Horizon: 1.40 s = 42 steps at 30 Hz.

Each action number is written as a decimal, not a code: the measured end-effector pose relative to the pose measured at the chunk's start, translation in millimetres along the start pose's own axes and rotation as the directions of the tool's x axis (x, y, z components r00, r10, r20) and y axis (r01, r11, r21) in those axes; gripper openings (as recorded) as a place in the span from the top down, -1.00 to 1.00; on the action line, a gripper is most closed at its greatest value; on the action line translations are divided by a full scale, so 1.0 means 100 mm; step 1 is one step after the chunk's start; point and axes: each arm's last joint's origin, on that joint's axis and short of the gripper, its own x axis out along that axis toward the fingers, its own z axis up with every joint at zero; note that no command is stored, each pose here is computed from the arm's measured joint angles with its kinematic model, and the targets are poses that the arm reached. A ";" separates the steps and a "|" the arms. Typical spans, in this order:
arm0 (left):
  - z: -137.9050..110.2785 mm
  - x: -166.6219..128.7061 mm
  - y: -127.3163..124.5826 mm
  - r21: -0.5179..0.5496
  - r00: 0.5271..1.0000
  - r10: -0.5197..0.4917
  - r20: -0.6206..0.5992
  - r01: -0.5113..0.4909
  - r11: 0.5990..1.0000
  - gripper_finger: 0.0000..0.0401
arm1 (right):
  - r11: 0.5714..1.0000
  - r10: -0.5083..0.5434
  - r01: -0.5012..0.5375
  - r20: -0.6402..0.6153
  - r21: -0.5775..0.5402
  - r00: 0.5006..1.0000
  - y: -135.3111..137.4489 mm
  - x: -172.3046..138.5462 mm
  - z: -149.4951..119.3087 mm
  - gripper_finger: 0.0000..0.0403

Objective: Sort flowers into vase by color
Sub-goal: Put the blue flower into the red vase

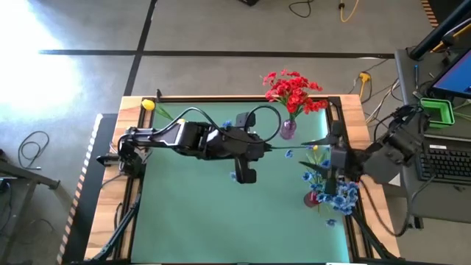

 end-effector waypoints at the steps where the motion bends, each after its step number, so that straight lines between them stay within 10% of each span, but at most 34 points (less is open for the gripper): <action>1: 0.00 0.00 0.00 0.007 1.000 -0.001 -0.004 0.001 1.000 1.00 | 1.000 -0.009 0.009 -0.002 -0.008 1.000 0.00 0.01 0.00 -0.11; 15: 0.01 0.04 -0.01 0.030 1.000 0.004 0.015 -0.005 1.000 1.00 | 1.000 -0.028 0.028 0.044 0.008 0.999 -0.09 -0.04 0.06 -0.03; 42: 0.03 0.05 0.01 0.042 0.999 0.013 0.036 -0.014 0.999 0.97 | 1.000 -0.013 0.013 0.045 0.002 0.999 -0.08 -0.04 0.06 0.94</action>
